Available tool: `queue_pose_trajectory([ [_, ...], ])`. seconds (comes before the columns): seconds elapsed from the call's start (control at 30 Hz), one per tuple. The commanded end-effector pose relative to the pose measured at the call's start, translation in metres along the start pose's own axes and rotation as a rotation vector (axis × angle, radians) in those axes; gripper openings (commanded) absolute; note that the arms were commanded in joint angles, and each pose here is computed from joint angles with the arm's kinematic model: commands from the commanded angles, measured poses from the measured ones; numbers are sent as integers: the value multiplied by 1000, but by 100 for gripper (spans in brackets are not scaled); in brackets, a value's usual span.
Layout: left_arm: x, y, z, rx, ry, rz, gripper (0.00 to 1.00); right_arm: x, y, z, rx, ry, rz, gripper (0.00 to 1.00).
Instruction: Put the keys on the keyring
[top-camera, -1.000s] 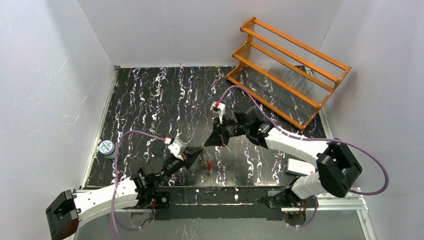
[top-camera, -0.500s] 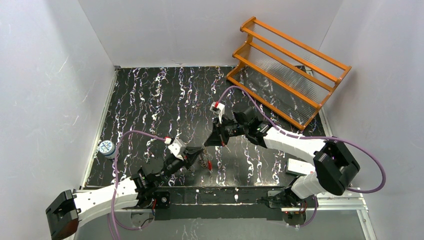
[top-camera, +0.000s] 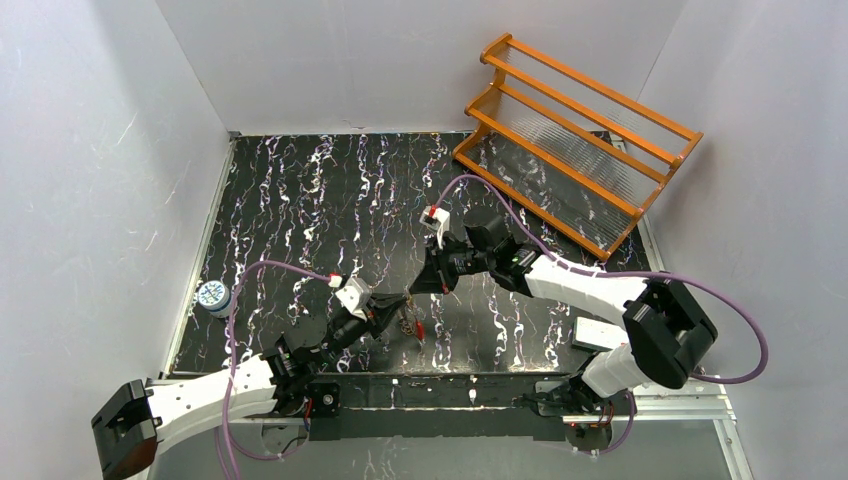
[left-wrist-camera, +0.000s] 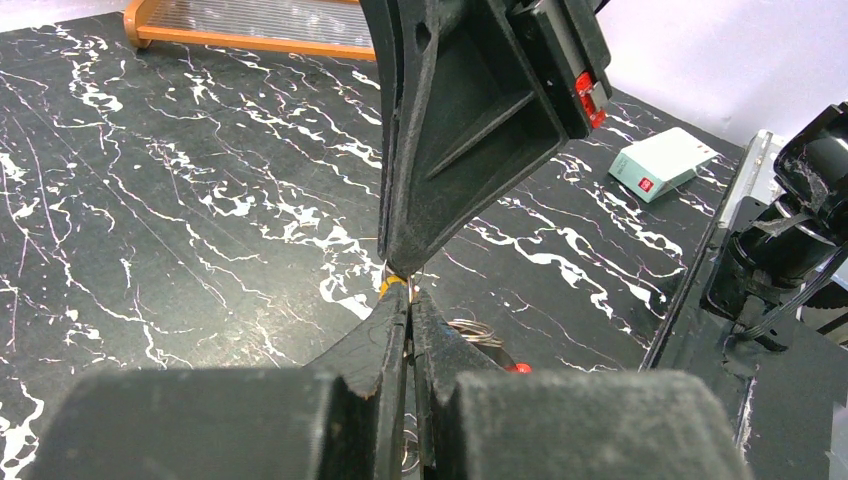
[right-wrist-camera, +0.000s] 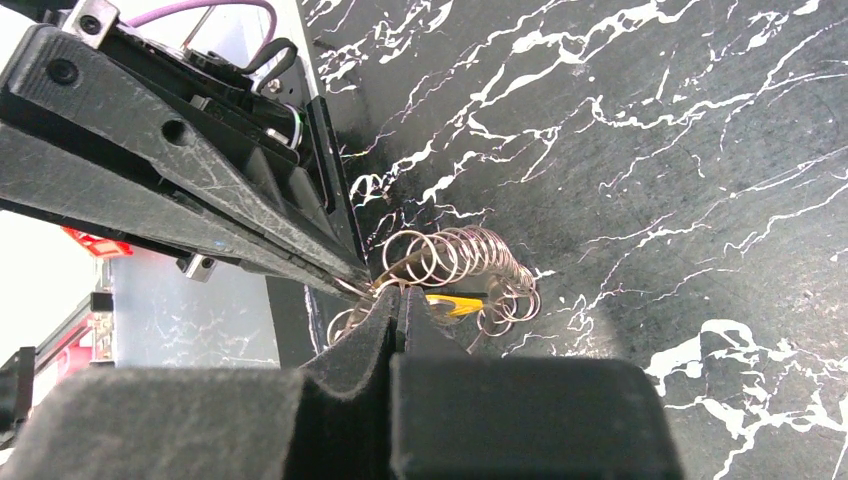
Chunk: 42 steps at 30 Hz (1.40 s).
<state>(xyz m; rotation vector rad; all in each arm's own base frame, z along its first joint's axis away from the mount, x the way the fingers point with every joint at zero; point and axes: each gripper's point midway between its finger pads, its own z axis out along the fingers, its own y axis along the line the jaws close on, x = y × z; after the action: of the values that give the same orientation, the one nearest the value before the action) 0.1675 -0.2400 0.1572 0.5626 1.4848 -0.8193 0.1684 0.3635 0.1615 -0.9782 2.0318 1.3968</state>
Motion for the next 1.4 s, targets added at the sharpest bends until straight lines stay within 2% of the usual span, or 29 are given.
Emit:
queue_pose_trajectory([
  [0.0,-13,-2,1,7,-56,-12,0,-1,-6,2,24,-9,9,1],
  [0.8,-10,2,1,-17,-49,-15,0,-12,33,-21,-86,-46,-84,1],
  [1.37,-9,0,0,-8,-51,-19,0,-3,20,-3,-63,-4,-24,1],
])
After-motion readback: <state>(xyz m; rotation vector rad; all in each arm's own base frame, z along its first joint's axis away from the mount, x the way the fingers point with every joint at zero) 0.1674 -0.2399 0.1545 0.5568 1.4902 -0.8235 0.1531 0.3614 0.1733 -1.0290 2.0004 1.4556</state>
